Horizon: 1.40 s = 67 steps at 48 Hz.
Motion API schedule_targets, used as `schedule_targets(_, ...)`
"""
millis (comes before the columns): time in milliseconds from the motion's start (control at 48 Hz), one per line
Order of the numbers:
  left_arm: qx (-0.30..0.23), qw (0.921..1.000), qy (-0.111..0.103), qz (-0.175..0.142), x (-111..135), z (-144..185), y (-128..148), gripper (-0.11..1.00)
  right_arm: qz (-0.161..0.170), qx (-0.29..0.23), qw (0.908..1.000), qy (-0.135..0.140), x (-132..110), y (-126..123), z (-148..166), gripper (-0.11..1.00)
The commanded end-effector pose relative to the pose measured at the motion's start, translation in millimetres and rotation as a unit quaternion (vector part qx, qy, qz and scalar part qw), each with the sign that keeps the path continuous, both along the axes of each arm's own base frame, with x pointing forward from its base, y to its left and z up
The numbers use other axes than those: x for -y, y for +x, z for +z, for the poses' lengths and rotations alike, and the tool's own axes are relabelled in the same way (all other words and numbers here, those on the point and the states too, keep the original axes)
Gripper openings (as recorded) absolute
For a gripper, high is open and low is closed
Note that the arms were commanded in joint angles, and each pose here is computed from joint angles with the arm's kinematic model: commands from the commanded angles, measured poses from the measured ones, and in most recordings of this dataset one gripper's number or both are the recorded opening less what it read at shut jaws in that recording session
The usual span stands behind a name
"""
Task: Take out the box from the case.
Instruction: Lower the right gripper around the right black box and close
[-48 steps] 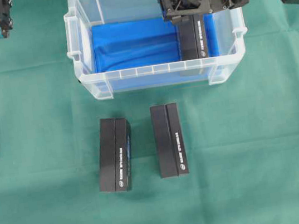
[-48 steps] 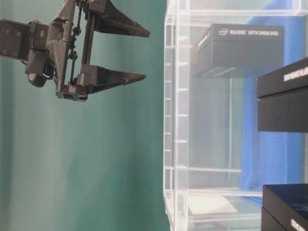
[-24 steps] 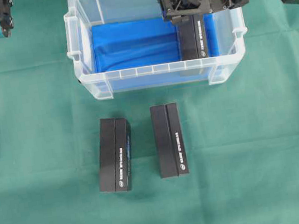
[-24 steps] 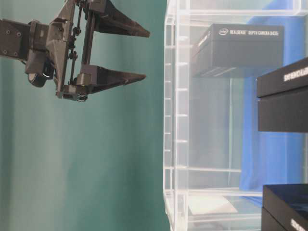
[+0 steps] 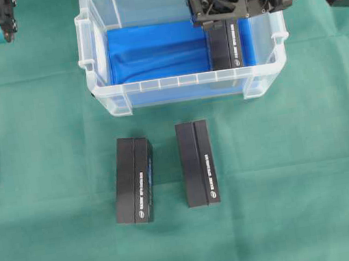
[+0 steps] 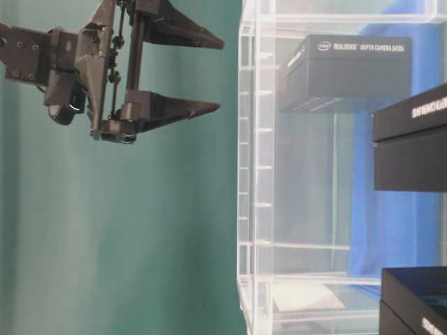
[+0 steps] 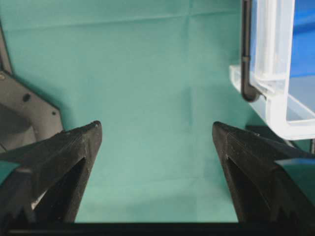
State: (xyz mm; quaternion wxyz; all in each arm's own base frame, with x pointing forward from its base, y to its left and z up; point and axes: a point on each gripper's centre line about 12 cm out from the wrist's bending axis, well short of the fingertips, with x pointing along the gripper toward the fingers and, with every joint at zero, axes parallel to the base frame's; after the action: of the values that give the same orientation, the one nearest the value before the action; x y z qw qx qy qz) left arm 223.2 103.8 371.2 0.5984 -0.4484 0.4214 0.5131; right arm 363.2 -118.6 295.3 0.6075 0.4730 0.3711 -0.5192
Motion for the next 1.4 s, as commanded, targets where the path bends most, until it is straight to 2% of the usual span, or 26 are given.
schedule_targets(0, 0.011, 0.9999, 0.004, 0.001, -1, 6, 0, 0.96, 0.000, 0.009, 0.9999, -0.004, 1, 0, 4, 0.91)
schedule_targets(709, 0.017, 0.9998, 0.006, -0.005, 0, 7, 2, 0.96, -0.005, 0.005, 0.9999, 0.011, 12, 5, -41, 0.92)
schedule_targets(1376, 0.019, 0.9997, 0.009, -0.015, 0, 6, 4, 0.96, -0.008, 0.007, 0.9996, 0.028, 14, 11, -65, 0.92)
